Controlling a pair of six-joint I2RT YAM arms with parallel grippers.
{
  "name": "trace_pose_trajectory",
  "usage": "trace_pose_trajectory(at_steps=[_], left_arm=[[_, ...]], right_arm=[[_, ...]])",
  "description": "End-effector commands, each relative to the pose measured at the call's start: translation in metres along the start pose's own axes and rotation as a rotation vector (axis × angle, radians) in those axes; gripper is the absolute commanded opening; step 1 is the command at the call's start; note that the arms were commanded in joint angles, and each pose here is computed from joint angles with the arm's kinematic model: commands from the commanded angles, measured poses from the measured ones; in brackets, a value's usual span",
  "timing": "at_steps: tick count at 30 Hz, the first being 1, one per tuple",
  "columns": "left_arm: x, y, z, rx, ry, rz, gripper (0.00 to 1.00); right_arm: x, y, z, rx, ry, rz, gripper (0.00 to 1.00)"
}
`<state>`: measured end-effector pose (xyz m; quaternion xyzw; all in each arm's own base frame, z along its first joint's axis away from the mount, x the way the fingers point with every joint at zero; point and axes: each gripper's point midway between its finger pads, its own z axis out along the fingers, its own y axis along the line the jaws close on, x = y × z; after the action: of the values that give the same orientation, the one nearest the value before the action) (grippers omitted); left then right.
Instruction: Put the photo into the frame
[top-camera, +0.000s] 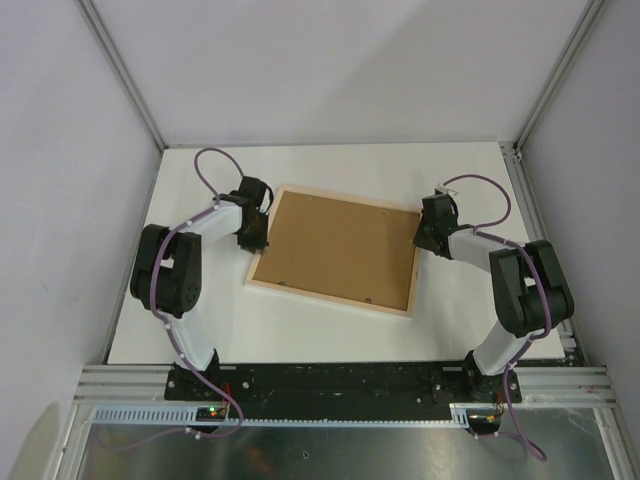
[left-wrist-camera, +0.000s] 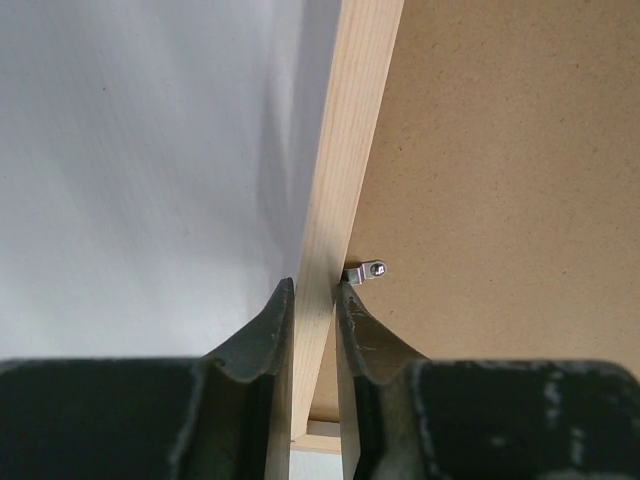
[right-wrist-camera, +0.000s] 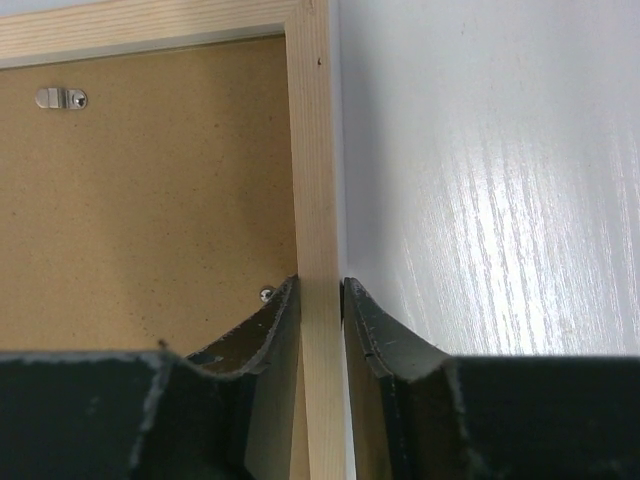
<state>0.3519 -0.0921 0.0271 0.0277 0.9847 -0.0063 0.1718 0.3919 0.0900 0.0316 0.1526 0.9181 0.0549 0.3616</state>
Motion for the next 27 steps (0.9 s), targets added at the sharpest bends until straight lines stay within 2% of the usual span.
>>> trace_pose_trajectory(at_steps=[1,9,11,13,16,21,27], left_arm=[[-0.018,-0.007,-0.016,0.034,-0.067,-0.097,0.13],[-0.050,0.028,-0.053,0.011,-0.193,-0.383,0.49],[-0.049,0.036,-0.068,0.000,-0.226,-0.464,0.54],[-0.043,0.040,-0.080,-0.009,-0.249,-0.555,0.57],[-0.013,0.033,-0.083,0.008,-0.228,-0.735,0.58],[0.037,-0.001,-0.087,0.067,-0.192,-0.967,0.56],[0.072,-0.054,-0.087,0.146,-0.102,-1.080,0.58]], right_arm=[[0.003,0.012,-0.013,-0.046,0.030,0.000,0.29],[0.004,0.012,-0.030,-0.024,0.021,-0.006,0.57],[-0.003,0.011,-0.037,-0.028,0.001,0.000,0.62],[-0.010,0.012,-0.043,-0.036,-0.021,0.008,0.65],[-0.019,0.016,-0.053,-0.054,-0.050,0.022,0.68],[-0.037,0.024,-0.073,-0.097,-0.111,0.046,0.70],[-0.046,0.034,-0.092,-0.137,-0.147,0.049,0.70]])
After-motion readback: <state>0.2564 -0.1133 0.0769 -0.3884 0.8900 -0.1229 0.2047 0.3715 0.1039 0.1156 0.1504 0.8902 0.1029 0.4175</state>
